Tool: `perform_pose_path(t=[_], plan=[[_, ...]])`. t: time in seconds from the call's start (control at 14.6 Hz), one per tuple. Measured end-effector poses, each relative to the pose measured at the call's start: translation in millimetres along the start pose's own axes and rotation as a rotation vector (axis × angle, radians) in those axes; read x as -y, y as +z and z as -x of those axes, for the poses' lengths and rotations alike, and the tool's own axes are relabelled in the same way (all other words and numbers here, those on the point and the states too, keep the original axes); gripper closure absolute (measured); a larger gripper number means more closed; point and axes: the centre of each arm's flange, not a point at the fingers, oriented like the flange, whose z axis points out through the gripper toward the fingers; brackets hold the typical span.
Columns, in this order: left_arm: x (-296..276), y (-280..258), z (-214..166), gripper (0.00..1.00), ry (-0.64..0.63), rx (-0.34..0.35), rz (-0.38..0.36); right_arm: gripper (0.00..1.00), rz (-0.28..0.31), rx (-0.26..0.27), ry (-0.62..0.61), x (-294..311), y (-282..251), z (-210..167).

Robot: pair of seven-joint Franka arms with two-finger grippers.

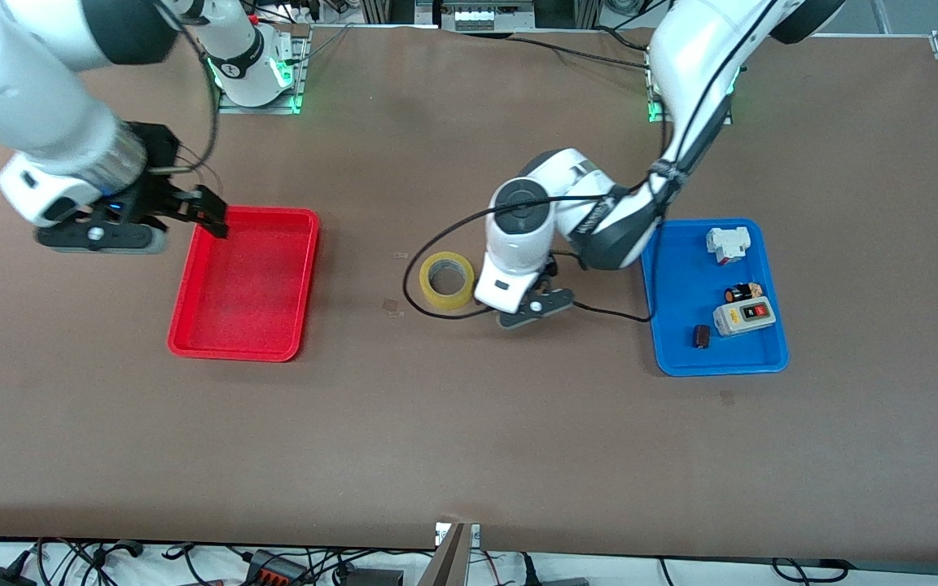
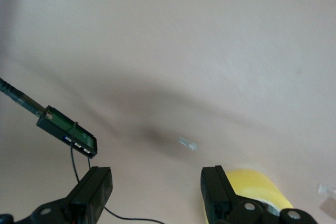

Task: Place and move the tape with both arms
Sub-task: 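Set the tape down with the left gripper while the right gripper reaches over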

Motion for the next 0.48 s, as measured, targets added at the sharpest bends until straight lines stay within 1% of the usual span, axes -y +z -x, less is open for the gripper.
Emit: perform_pose_path(t=[0.21,0.48], plan=[[30.0,-35.7,-28.0,0.00,-0.011,0.003,-0.013,0.02,-0.002,-0.005,-0.009,69.1,45.7,-1.0],[89.7,-76.8,-71.0,0.00,0.025,0.071,-0.043,0.02,0.009,0.016,-0.028,151.0,121.3,8.3]])
